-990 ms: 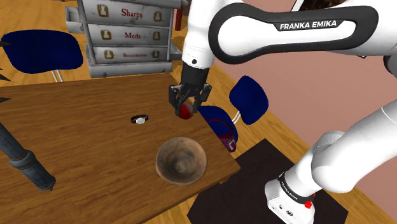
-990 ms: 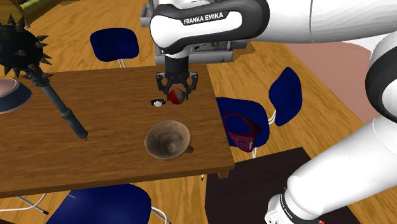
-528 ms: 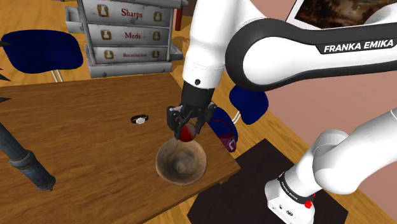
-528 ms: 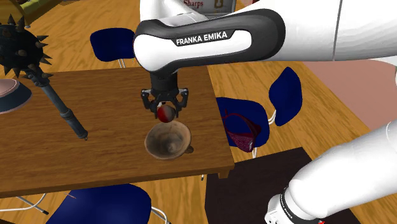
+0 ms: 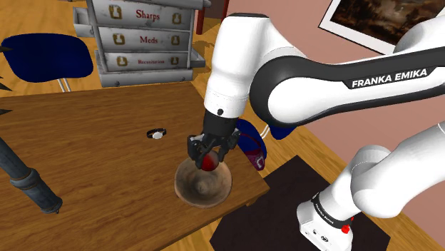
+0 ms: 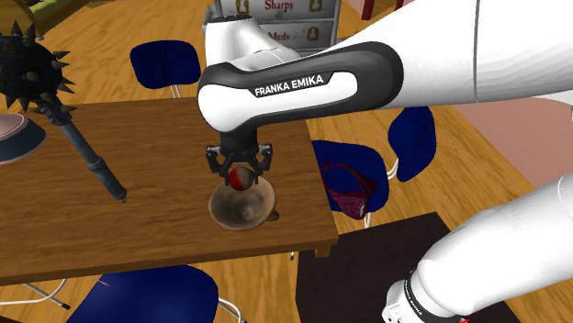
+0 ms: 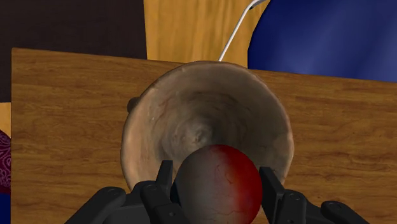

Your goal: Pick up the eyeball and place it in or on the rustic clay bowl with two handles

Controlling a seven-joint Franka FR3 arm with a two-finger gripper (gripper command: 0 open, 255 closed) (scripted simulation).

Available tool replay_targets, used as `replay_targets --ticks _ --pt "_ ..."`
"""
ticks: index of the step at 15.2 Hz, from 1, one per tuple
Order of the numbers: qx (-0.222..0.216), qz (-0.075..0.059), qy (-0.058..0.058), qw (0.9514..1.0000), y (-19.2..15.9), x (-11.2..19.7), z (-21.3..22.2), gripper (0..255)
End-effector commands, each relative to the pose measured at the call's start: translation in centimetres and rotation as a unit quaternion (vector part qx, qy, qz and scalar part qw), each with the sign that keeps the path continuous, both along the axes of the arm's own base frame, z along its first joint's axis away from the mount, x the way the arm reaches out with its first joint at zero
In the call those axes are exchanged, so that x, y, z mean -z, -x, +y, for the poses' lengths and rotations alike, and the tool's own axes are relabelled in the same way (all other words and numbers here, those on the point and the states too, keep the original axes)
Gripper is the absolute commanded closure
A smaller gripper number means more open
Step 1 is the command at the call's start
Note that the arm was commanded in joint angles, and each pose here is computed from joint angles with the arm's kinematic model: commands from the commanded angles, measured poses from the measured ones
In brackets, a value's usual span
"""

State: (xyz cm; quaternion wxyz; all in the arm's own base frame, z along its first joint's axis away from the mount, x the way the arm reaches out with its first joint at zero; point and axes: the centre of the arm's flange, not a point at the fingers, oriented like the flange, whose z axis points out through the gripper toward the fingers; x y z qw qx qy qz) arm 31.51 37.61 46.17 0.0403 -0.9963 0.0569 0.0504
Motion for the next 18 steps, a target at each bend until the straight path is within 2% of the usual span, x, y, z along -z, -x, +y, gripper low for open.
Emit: replay_targets --ticks 1,6,13,14,18 --pt "0.000 0.000 0.000 1.0000 0.0 1.0 0.1 255" --pt "0.000 0.000 0.000 1.0000 0.0 3.5 0.1 255" --pt "0.000 0.000 0.000 1.0000 0.0 3.5 0.1 255" --pt "0.000 0.000 0.000 1.0000 0.0 3.5 0.1 0" --pt "0.000 0.000 0.000 1.0000 0.0 3.5 0.1 0"
